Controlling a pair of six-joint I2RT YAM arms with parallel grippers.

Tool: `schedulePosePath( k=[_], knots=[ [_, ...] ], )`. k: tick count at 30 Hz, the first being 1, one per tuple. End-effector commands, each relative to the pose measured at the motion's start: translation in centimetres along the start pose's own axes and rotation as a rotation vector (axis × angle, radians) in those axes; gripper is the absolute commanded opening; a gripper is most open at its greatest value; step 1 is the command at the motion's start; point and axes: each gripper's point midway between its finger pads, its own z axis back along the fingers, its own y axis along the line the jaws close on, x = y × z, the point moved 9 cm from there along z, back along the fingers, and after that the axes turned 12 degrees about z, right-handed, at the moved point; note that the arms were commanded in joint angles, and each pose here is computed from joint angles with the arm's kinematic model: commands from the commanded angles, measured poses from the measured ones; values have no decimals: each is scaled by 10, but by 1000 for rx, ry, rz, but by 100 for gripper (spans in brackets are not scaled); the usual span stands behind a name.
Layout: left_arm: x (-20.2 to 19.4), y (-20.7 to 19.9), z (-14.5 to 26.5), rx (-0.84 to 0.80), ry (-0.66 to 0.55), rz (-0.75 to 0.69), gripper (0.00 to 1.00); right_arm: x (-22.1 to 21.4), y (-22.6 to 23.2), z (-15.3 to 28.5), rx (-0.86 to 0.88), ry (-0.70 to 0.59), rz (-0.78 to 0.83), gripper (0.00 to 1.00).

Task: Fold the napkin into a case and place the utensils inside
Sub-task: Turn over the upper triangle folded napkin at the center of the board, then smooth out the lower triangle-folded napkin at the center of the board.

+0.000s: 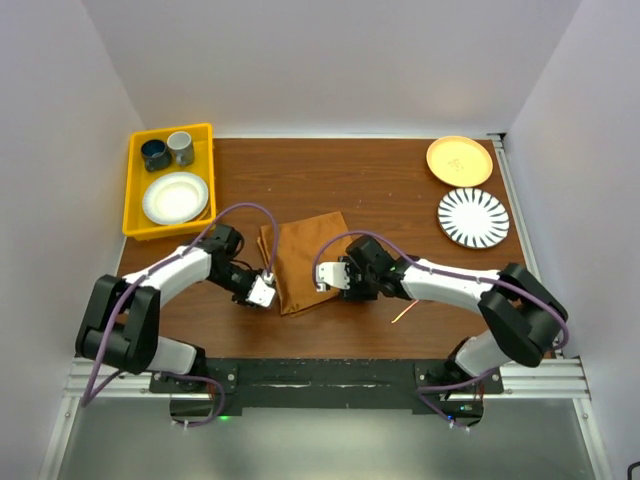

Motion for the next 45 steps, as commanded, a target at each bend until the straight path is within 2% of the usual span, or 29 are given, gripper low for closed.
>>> schedulePosePath(
  k=[1, 3, 4, 5, 6, 7, 9, 10, 11, 12, 13, 14, 15, 16, 18, 19, 22, 24, 25, 27, 28, 32, 39, 45],
  knots=[
    [25, 17, 37, 121, -65, 134, 48, 0, -6, 23, 16, 17, 9, 70],
    [25, 31, 55, 163, -132, 225, 49, 9, -11, 31, 35, -27, 3, 75],
    [19, 30, 69, 175, -161, 331, 50, 16, -20, 38, 28, -55, -11, 75],
    [26, 43, 84, 201, -218, 349, 50, 18, -20, 42, 62, -58, -18, 75],
    [19, 45, 85, 174, -262, 442, 50, 24, -22, 45, 83, -92, -32, 75],
    [13, 51, 104, 235, -355, 518, 50, 31, -28, 49, 85, -110, -62, 74],
    [0, 56, 110, 259, -433, 593, 58, 45, -41, 55, 80, -163, -83, 72],
    [-4, 54, 113, 269, -488, 681, 63, 51, -41, 50, 110, -168, -122, 70],
    [-8, 55, 113, 273, -502, 715, 66, 59, -42, 49, 122, -170, -129, 69],
    [-11, 63, 115, 308, -507, 687, 67, 71, -52, 51, 110, -187, -139, 66],
    [-14, 55, 110, 293, -531, 818, 67, 80, -48, 45, 140, -185, -165, 63],
    [-10, 54, 112, 321, -522, 819, 67, 87, -49, 44, 141, -195, -174, 62],
    [-12, 64, 118, 407, -502, 735, 67, 96, -51, 45, 132, -214, -194, 61],
    [-24, 51, 107, 471, -462, 951, 67, 110, -49, 43, 122, -246, -180, 60],
    [-19, 56, 122, 701, -436, 914, 71, 125, -49, 35, 109, -240, -190, 56],
    [-26, 51, 123, 779, -381, 965, 74, 135, -43, 32, 123, -251, -198, 55],
    [-27, 46, 128, 857, -349, 1080, 85, 158, -36, 20, 122, -255, -182, 56],
    [-28, 43, 126, 845, -367, 1154, 93, 167, -32, 11, 115, -235, -182, 56],
    [-27, 39, 123, 813, -416, 1220, 100, 174, -28, 9, 120, -238, -187, 56],
    [-25, 39, 120, 784, -468, 1272, 100, 181, -23, 3, 121, -226, -196, 57],
    [-24, 37, 116, 780, -516, 1380, 100, 188, -19, 3, 118, -233, -182, 57],
    [-24, 39, 113, 830, -604, 1563, 100, 197, -12, 1, 99, -219, -165, 57],
    [-32, 39, 112, 934, -616, 1651, 100, 212, -1, -6, 139, -245, -133, 49],
    [-33, 38, 111, 947, -629, 1666, 100, 213, 4, -21, 137, -220, -114, 44]
  ],
)
